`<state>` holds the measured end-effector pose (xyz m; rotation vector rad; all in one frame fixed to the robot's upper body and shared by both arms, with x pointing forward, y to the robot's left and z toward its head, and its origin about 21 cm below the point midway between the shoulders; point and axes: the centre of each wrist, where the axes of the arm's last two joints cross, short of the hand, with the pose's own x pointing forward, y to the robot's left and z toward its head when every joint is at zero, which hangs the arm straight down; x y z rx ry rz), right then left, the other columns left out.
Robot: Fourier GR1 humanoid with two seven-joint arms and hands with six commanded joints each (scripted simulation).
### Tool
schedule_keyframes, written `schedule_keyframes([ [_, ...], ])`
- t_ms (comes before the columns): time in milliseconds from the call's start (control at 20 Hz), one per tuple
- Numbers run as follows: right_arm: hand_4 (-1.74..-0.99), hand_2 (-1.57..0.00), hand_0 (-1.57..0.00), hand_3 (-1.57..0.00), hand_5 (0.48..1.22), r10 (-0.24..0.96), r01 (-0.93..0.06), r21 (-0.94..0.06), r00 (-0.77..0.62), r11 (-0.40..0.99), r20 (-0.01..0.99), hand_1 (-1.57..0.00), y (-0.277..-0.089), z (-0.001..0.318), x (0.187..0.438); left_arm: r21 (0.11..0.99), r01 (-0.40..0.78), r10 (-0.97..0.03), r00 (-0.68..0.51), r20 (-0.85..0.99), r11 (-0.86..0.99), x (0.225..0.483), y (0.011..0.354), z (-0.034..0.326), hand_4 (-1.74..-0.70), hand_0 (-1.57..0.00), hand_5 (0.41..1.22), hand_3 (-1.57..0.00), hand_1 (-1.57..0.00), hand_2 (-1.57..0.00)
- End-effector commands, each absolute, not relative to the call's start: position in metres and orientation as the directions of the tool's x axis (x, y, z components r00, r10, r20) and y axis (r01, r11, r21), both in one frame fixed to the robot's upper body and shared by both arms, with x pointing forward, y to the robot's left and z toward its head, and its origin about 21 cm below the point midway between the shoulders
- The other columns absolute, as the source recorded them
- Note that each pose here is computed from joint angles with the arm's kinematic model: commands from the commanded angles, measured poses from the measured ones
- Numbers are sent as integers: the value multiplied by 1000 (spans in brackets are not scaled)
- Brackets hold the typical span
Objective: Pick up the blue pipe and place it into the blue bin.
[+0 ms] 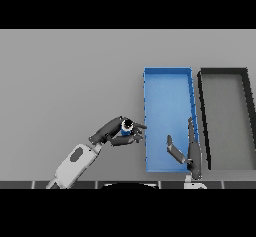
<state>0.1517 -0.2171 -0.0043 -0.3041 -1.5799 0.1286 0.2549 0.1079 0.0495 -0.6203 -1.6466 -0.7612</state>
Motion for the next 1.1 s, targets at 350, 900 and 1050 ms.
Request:
schedule_keyframes([
  [350, -1292, 1, 1, 1, 525, 13, -187, -45, -169, 981, 986, 1, -230, 60, 149, 158, 746, -5, -203, 979, 647, 258, 104, 52, -1731, -1571, 1221, -1443, -1571, -1571],
  [900, -1324, 1, 1, 1, 488, 99, -606, -219, -224, 765, 969, 1, -179, 136, 204, 184, 757, -30, -213, 977, 627, 262, 101, 53, -1730, -1571, 1221, -1439, -1571, -1571],
  [1050, -1288, 1, 1, 1, 502, 90, -655, -260, -282, 709, 955, 1, -164, 148, 216, 178, 768, 5, -229, 973, 615, 261, 102, 53, -1670, -1571, 1221, -1469, -1571, -1571],
])
